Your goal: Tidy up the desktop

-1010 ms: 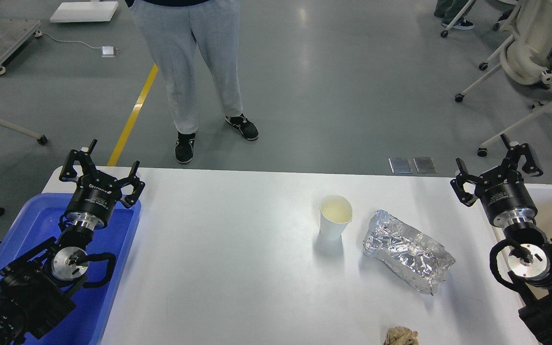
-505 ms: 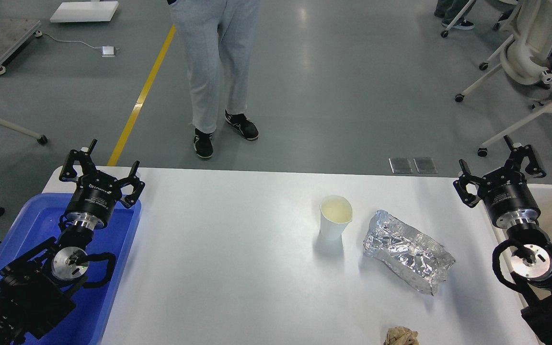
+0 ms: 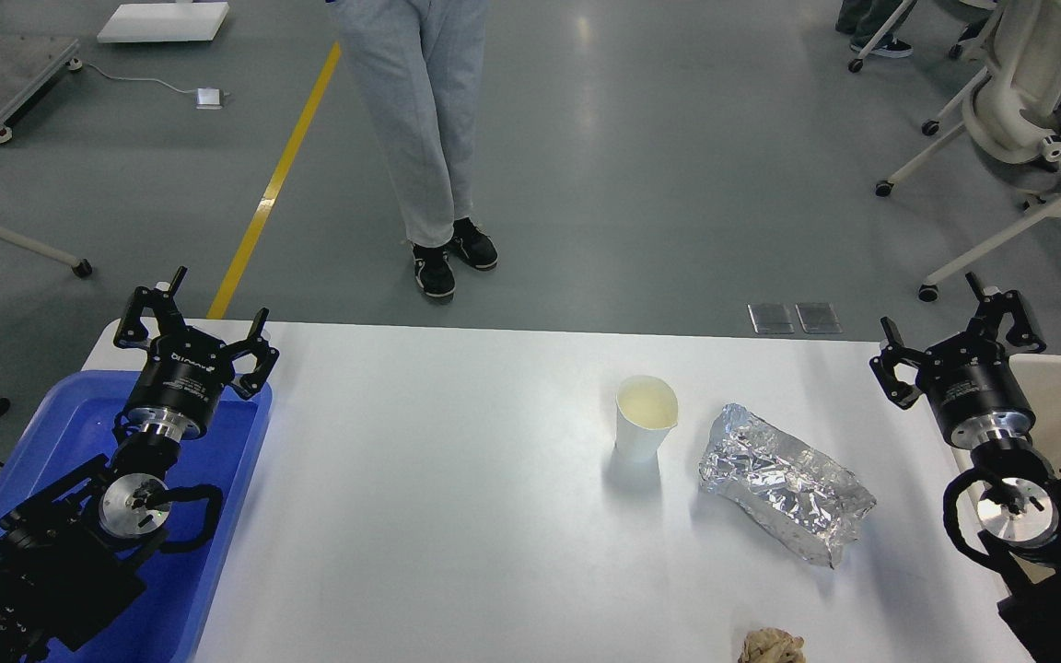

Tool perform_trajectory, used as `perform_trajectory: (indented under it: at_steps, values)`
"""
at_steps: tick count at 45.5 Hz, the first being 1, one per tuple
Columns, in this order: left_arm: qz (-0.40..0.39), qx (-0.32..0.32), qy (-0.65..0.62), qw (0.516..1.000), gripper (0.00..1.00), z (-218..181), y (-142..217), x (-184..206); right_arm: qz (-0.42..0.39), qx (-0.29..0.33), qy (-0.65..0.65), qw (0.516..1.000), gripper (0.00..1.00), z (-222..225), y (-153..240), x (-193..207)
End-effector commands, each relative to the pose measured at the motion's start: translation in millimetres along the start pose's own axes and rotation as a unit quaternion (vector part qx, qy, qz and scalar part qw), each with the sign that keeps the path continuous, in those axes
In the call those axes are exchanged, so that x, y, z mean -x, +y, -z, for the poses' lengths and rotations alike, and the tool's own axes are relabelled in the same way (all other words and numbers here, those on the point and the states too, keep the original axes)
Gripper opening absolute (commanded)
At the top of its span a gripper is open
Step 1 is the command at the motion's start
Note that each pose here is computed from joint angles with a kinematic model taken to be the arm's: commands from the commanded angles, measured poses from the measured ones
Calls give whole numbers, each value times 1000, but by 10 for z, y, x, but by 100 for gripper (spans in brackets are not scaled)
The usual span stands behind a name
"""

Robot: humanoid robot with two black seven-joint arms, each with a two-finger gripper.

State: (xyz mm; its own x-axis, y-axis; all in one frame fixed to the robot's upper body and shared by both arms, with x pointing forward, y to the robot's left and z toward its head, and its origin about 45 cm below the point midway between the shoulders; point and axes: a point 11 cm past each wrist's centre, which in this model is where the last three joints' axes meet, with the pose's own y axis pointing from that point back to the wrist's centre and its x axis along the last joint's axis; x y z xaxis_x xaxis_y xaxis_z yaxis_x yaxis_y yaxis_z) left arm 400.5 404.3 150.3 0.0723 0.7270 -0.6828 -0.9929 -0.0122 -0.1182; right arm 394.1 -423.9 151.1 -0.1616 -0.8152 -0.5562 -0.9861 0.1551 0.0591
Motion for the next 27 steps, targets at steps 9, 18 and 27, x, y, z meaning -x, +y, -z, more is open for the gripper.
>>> perform_trajectory:
  at_steps: [9, 18, 27]
  values:
    - [0, 0, 0, 1000, 100, 0, 0, 0, 21, 43, 45, 998, 99, 25, -81, 32]
    - [0, 0, 0, 1000, 100, 0, 0, 0, 53, 55, 45, 996, 99, 132, -156, 299]
    - [1, 0, 0, 1000, 100, -1, -6, 5, 122, 78, 114, 983, 99, 239, -42, 515]
